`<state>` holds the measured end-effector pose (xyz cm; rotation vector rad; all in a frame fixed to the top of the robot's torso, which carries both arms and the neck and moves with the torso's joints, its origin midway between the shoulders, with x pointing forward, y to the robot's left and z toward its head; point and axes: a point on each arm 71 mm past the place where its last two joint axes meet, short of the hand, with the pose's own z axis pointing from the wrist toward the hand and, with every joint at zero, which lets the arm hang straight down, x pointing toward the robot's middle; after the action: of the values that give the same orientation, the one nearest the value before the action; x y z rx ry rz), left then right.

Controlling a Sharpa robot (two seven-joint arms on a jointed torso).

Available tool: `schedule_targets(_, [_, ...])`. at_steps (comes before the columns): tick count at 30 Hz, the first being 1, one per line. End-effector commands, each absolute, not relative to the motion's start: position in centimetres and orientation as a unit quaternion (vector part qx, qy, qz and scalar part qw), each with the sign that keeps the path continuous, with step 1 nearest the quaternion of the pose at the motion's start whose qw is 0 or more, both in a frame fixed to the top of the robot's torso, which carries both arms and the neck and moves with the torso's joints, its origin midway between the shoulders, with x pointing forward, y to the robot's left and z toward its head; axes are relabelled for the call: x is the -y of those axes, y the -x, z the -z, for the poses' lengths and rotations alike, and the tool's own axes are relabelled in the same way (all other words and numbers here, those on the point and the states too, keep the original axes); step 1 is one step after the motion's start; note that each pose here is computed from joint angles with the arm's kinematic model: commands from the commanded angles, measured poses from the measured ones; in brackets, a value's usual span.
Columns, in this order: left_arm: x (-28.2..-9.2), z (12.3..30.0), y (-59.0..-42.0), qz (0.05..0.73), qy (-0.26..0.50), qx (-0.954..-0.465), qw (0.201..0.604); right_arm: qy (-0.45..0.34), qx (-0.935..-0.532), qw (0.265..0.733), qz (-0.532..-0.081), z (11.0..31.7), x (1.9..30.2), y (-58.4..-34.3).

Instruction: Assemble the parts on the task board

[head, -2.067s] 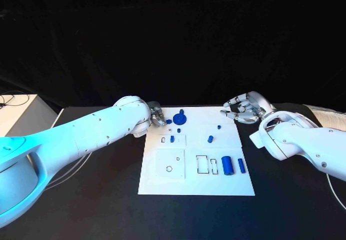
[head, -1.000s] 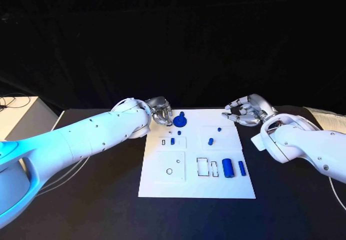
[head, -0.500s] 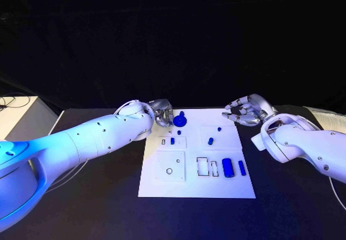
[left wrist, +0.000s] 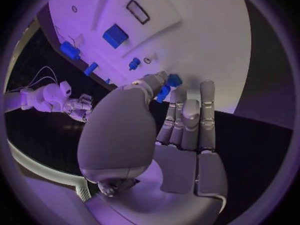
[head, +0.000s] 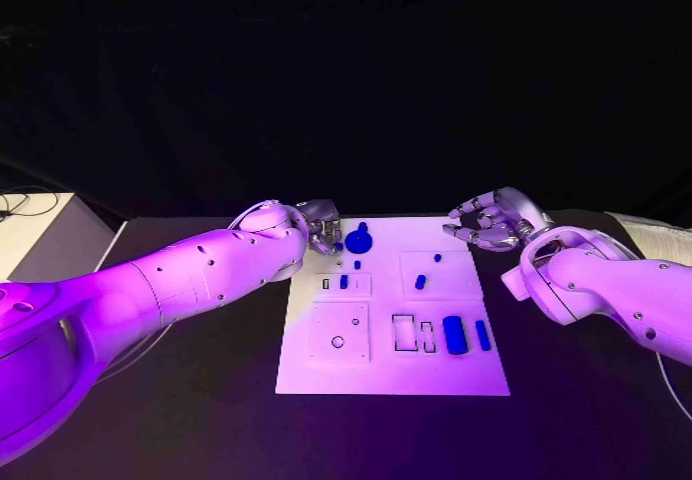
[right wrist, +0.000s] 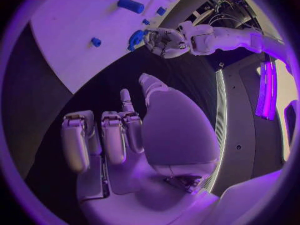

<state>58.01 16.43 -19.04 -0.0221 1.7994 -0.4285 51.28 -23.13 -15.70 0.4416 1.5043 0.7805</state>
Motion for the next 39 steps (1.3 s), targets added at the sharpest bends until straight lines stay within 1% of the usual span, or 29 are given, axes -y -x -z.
schedule_targets(1, [-16.3, 19.2, -58.1, 0.172, 0.008, -0.783, 0.598, -0.185, -0.661, 0.64, -0.346, 15.7, 23.0, -51.2])
schedule_targets(13, [-15.9, 19.4, -58.3, 0.179, 0.008, -0.789, 0.588, -0.185, -0.661, 0.639, -0.347, 15.7, 22.9, -51.2])
schedule_targets(26, [-15.6, 19.9, -58.4, 0.176, 0.006, -0.805, 0.566, -0.185, -0.661, 0.639, -0.347, 15.6, 22.8, -51.2])
schedule_targets(39, [-16.2, 20.5, -58.5, 0.153, 0.01, -0.823, 0.547, -0.185, -0.66, 0.64, -0.347, 15.6, 22.9, -51.2])
